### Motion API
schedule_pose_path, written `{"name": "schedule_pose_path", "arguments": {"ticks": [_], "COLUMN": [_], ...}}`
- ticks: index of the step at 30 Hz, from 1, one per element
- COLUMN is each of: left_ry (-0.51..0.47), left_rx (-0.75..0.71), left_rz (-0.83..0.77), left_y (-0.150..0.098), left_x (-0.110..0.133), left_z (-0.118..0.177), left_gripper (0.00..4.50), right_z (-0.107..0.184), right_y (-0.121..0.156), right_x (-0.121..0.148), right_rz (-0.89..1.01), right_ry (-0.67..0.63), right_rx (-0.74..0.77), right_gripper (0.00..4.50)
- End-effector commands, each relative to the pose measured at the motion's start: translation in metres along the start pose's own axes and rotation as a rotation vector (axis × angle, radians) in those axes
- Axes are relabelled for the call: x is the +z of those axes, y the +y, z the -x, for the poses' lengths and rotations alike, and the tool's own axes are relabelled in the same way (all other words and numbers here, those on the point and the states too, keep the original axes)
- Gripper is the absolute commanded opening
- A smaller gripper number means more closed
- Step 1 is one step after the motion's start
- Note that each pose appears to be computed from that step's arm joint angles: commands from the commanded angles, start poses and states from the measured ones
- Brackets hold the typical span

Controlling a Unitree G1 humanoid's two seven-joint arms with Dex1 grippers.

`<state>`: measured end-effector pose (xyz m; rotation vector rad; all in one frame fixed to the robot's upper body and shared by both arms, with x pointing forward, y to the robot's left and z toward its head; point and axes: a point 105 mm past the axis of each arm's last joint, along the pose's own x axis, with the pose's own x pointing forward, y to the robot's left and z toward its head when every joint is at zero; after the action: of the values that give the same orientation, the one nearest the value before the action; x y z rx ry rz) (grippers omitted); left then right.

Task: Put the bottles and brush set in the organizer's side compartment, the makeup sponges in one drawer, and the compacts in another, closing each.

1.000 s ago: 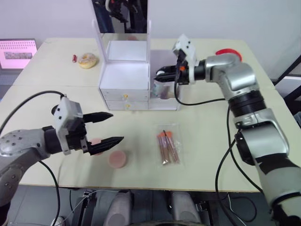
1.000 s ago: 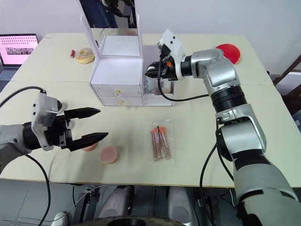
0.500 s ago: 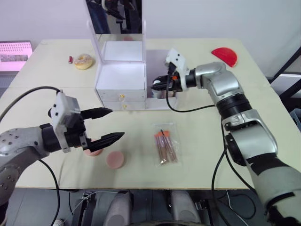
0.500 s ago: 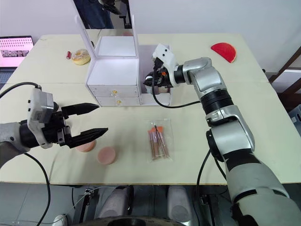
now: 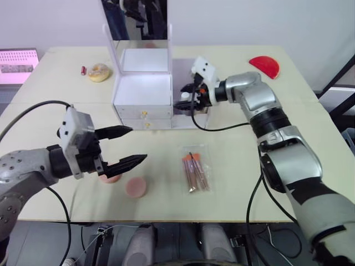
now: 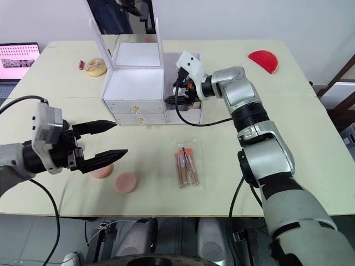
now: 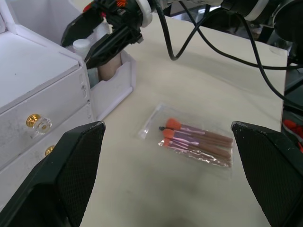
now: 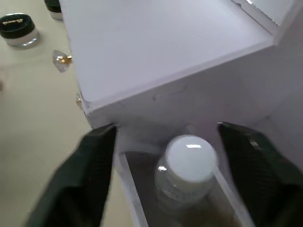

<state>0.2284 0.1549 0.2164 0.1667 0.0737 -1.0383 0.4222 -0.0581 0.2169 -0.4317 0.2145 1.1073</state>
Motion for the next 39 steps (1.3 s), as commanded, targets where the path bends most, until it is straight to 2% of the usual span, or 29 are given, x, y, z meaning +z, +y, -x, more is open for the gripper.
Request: {"name": "schedule_pose_path", "arguments": {"ticks": [1, 5, 9, 13, 15, 19, 25, 28, 34, 39], "left_ry": [-0.004, -0.003, 0.01, 0.023, 0.048, 0.107, 0.198, 0.244, 0.246, 0.226], "left_rx": [-0.011, -0.007, 0.029, 0.099, 0.18, 0.375, 0.571, 0.667, 0.722, 0.714], "left_rz": [-0.035, -0.035, -0.031, -0.013, 0.013, 0.053, 0.1, 0.142, 0.155, 0.142], "left_y": [-0.004, -0.003, 0.004, 0.019, 0.034, 0.065, 0.091, 0.1, 0.109, 0.113], "left_x": [0.007, 0.007, 0.006, 0.005, 0.001, -0.012, -0.036, -0.057, -0.07, -0.07], "left_z": [0.0, 0.0, 0.008, 0.027, 0.051, 0.11, 0.184, 0.221, 0.244, 0.243], "left_gripper": [4.5, 4.5, 4.5, 4.5, 4.5, 4.5, 4.5, 4.5, 4.5, 4.5], "right_z": [0.012, 0.032, 0.072, 0.115, 0.148, 0.198, 0.254, 0.293, 0.328, 0.326], "right_y": [-0.007, -0.011, -0.012, -0.008, -0.008, -0.001, 0.021, 0.031, 0.045, 0.052], "right_x": [0.033, 0.051, 0.069, 0.075, 0.062, 0.006, -0.054, -0.102, -0.153, -0.154], "right_rz": [0.062, 0.094, 0.115, 0.068, 0.009, -0.049, -0.106, -0.206, -0.272, -0.273], "right_ry": [-0.075, -0.114, -0.171, -0.229, -0.23, -0.125, -0.114, -0.081, 0.017, -0.021], "right_rx": [-0.029, -0.04, -0.055, -0.073, -0.122, -0.234, -0.341, -0.462, -0.579, -0.58], "right_gripper": [4.47, 4.47, 4.47, 4.47, 4.47, 4.47, 4.47, 4.47, 4.47, 4.47]}}
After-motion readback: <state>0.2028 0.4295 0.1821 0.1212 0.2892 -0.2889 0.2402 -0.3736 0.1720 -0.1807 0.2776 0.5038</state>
